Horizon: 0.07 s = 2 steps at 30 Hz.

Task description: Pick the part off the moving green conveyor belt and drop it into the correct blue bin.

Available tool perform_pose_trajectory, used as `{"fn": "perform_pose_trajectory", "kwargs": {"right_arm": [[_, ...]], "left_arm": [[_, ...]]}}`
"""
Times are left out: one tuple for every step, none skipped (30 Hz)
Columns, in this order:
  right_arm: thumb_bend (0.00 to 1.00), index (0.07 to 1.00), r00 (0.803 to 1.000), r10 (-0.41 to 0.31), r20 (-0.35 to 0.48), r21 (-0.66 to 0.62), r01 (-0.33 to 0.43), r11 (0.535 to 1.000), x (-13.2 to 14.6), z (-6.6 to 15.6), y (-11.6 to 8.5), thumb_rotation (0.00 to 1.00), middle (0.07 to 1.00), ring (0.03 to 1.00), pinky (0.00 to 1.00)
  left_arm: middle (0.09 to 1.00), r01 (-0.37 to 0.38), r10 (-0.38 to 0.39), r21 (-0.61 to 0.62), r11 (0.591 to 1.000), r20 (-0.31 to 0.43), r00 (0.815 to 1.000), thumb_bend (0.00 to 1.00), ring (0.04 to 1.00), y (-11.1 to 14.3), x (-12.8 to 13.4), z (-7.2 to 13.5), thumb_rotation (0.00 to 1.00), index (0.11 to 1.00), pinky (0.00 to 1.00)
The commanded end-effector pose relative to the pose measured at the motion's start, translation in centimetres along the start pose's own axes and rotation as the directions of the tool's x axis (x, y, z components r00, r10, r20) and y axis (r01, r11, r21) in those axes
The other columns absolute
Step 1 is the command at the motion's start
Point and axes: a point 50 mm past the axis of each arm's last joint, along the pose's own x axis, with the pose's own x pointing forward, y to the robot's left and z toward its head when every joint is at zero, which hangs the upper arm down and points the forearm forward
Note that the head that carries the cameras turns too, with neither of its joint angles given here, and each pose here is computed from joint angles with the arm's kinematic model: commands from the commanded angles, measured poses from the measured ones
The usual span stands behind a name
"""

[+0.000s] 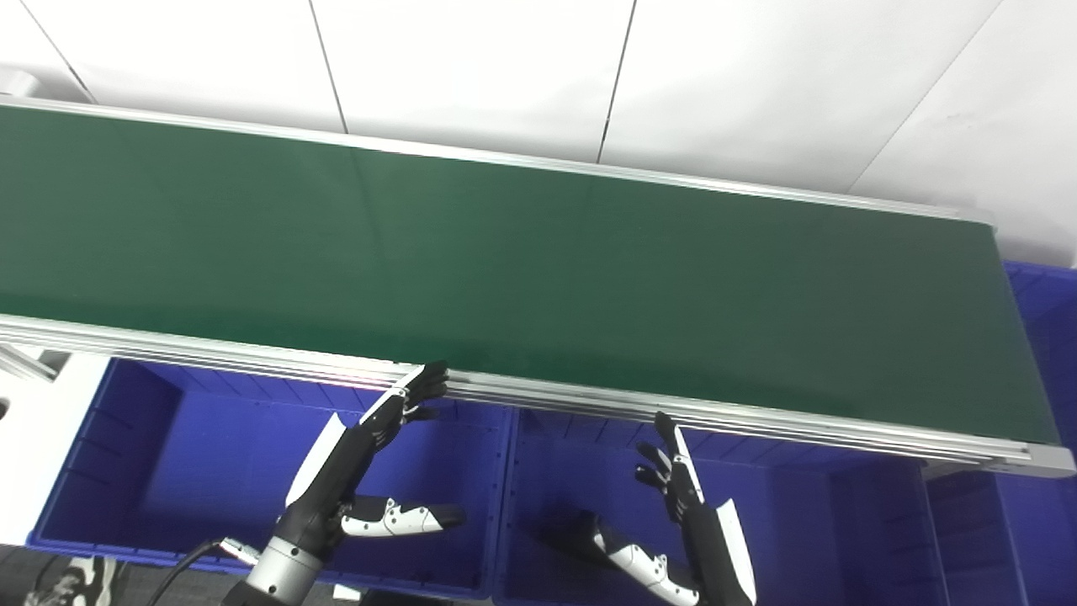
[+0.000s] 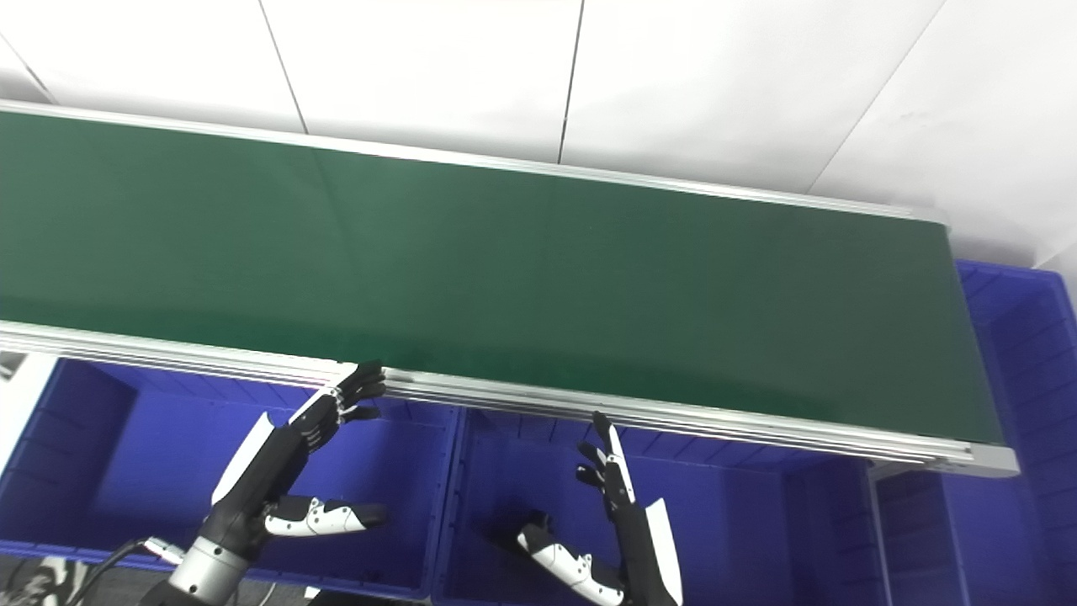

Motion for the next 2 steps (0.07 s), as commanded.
{"fn": "perform_pose_trajectory", "kwargs": {"right_arm": [[0.76,1.0,0.997,-0.036,0.075,0.011,0.035,0.999,0.22,0.78,0.03,0.59,0.989,0.919,0.86],[0.76,1.0,0.996,-0.041,0.074,0.01,0.041,0.999,0.21,0.75,0.02,0.58,0.986,0.914,0.85]], "left_arm": [[0.912,-0.003,0.003,0.012,1.0,0.024,1.0,0.78,0.881,0.6,-0.18,0.25,0.37,0.906,0.8],[0.912,-0.002,0.002,0.017,1.0,0.02,1.0,0.77,0.88,0.72,-0.28,0.16,0.37,0.905,0.8]]}}
